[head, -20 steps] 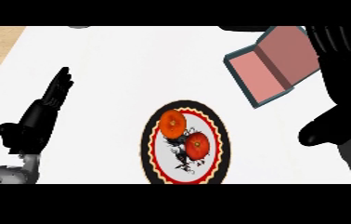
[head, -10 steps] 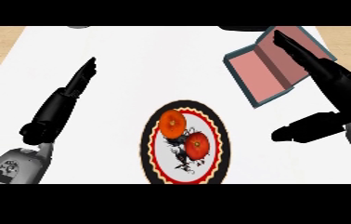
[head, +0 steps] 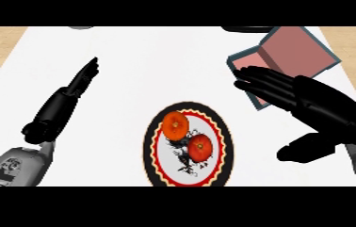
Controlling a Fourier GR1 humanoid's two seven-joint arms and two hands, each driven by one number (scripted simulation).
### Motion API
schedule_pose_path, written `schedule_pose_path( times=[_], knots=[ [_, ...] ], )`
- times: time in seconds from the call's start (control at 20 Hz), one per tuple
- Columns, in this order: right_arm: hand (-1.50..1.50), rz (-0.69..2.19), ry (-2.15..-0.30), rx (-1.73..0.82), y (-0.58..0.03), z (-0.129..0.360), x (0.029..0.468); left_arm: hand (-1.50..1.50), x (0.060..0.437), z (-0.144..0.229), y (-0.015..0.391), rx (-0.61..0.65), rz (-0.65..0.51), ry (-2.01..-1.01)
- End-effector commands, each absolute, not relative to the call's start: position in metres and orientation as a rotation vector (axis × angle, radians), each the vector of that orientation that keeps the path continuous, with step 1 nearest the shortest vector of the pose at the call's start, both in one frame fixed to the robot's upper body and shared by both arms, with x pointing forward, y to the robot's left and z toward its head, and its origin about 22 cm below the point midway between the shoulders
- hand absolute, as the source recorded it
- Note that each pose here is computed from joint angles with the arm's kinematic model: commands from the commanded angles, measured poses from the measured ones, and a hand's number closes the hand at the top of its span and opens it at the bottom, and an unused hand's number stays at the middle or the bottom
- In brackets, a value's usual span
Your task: Pick the tomato from the plate and place it in the cardboard box
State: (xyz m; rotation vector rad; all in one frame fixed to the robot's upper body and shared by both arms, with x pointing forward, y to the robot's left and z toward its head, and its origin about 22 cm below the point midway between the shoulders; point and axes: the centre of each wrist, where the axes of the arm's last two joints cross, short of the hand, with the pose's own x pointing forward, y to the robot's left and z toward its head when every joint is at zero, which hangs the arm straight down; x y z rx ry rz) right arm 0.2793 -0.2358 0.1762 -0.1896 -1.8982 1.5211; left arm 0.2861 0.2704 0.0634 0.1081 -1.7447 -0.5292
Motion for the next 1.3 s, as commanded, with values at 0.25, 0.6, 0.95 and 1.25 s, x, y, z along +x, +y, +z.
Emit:
schedule_pose_path(
  times=[0.25, 0.6, 0.95, 1.25],
  knots=[
    [-1.50, 1.908, -1.608, -0.371, -0.168, 0.181, 0.237, 0.00, 0.295, 0.073, 0.267, 0.101, -0.532, -1.758],
    [-1.50, 1.989, -1.439, -0.465, -0.108, 0.180, 0.205, 0.00, 0.300, 0.083, 0.266, 0.089, -0.525, -1.753],
    [-1.50, 1.955, -1.322, -0.434, -0.120, 0.164, 0.208, 0.00, 0.279, 0.060, 0.263, 0.081, -0.541, -1.735],
    [-1.50, 1.992, -1.300, -0.565, -0.091, 0.145, 0.197, 0.00, 0.275, 0.083, 0.261, 0.089, -0.548, -1.750]
  ],
)
